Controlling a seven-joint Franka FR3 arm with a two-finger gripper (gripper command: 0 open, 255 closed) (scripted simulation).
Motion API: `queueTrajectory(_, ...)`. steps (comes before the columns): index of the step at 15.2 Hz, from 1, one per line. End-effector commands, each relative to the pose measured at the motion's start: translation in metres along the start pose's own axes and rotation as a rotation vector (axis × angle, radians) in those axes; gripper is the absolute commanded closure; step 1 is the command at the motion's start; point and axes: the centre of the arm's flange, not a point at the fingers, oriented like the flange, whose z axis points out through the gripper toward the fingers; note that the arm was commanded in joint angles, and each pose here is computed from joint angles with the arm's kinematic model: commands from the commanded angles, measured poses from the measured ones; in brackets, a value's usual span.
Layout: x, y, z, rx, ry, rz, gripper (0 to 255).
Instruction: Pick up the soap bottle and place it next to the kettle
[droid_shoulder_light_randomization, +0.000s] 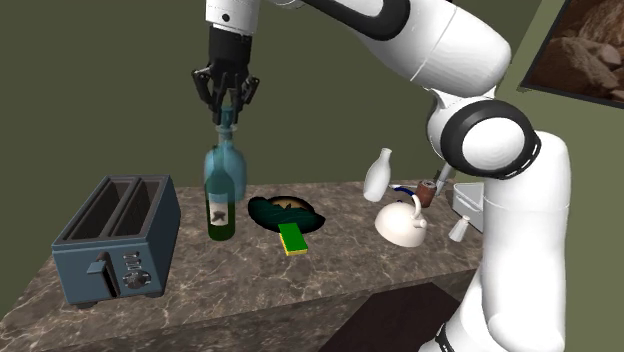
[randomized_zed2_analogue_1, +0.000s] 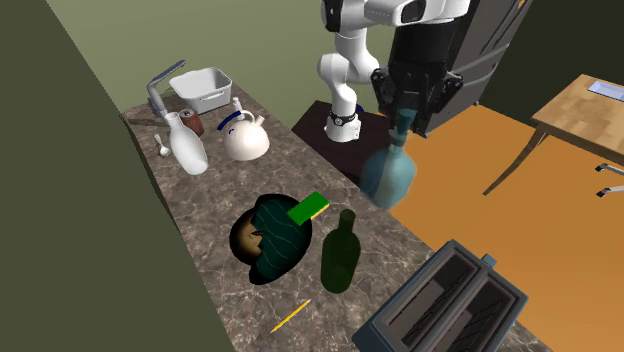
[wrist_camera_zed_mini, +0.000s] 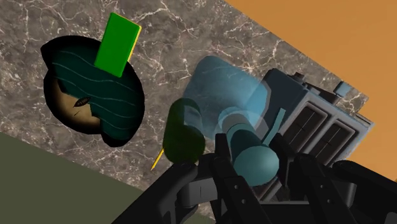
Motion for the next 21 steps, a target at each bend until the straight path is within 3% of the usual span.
queueTrajectory(1,-0.002,0.025,-0.002,0.000,0.001,0.000,255)
queueTrajectory(21,-0.045,0.282,-0.048,0.000,0.001,0.000,255)
